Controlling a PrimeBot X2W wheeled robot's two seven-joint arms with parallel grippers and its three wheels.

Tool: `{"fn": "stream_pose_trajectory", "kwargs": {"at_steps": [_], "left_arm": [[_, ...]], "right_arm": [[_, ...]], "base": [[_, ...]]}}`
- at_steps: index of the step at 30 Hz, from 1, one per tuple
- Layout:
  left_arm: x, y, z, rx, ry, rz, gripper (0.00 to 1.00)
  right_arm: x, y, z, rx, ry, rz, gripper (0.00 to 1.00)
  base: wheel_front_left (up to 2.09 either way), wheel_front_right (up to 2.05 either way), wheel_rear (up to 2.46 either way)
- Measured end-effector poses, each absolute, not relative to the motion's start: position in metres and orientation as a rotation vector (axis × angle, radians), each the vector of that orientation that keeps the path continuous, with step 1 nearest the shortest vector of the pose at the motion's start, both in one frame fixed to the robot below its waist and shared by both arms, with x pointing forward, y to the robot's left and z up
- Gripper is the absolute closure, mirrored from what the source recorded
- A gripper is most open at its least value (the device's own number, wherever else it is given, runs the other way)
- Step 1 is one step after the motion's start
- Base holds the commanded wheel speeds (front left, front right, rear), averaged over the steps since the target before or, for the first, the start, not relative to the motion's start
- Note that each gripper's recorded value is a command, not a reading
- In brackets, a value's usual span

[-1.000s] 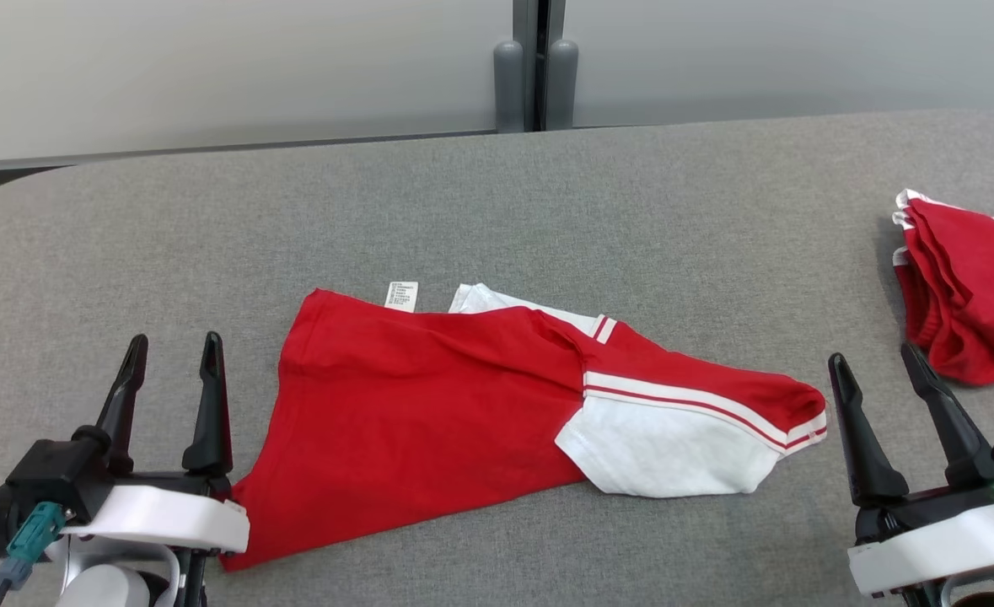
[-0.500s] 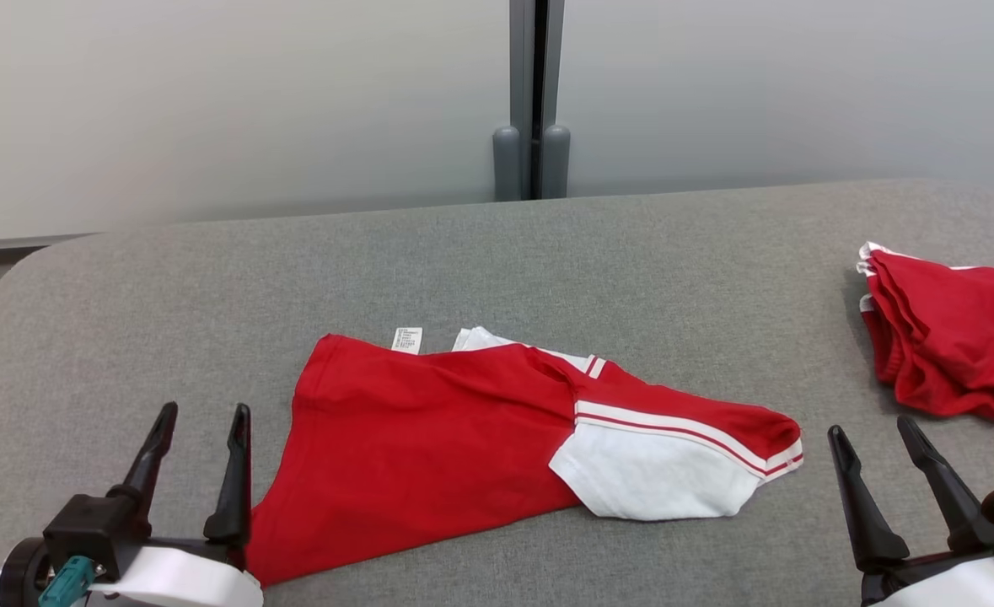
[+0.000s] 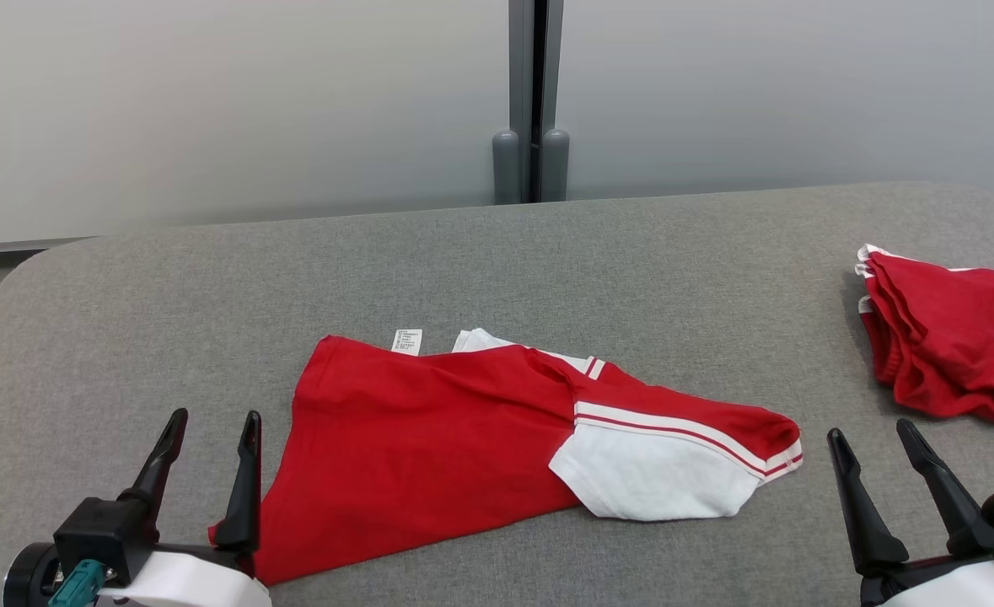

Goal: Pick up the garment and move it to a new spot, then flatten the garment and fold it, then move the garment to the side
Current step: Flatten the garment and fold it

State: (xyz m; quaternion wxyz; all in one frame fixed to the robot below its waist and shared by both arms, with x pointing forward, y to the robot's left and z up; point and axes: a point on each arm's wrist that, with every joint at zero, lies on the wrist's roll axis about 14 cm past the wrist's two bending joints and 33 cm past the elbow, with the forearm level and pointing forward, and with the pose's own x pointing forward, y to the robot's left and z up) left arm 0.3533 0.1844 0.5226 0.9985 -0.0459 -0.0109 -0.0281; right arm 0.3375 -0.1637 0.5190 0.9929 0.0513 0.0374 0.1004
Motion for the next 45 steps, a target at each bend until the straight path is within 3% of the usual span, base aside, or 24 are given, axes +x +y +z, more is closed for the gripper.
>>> {"fn": "stream_pose_trajectory", "kwargs": {"at_steps": [12,23,33,34,36,37,45], "left_arm": [[0.354,0.18,0.523,-0.094,-0.017,-0.061,0.0],[0.373,0.174,0.524,-0.104,-0.036,-0.066,0.0],[0.393,0.176,0.509,-0.113,-0.02,-0.05,0.0],[0.394,0.177,0.508,-0.114,-0.023,-0.049,0.0],[0.397,0.177,0.506,-0.113,-0.02,-0.048,0.0],[0.397,0.177,0.504,-0.113,-0.018,-0.049,0.0],[0.405,0.176,0.505,-0.11,-0.034,-0.057,0.0]], "right_arm": [[0.338,-0.159,0.508,0.113,0.116,0.212,0.0],[0.319,-0.128,0.409,0.179,0.465,0.286,0.0],[0.341,-0.11,0.368,0.24,0.556,0.309,0.0],[0.344,-0.107,0.37,0.246,0.547,0.318,0.4],[0.347,-0.104,0.371,0.248,0.533,0.328,0.68],[0.349,-0.104,0.373,0.246,0.521,0.333,1.0],[0.363,-0.105,0.409,0.245,0.388,0.362,1.0]], "base": [[0.0,0.0,0.0],[0.0,0.0,0.0],[0.0,0.0,0.0],[0.0,0.0,0.0],[0.0,0.0,0.0],[0.0,0.0,0.0],[0.0,0.0,0.0]]}}
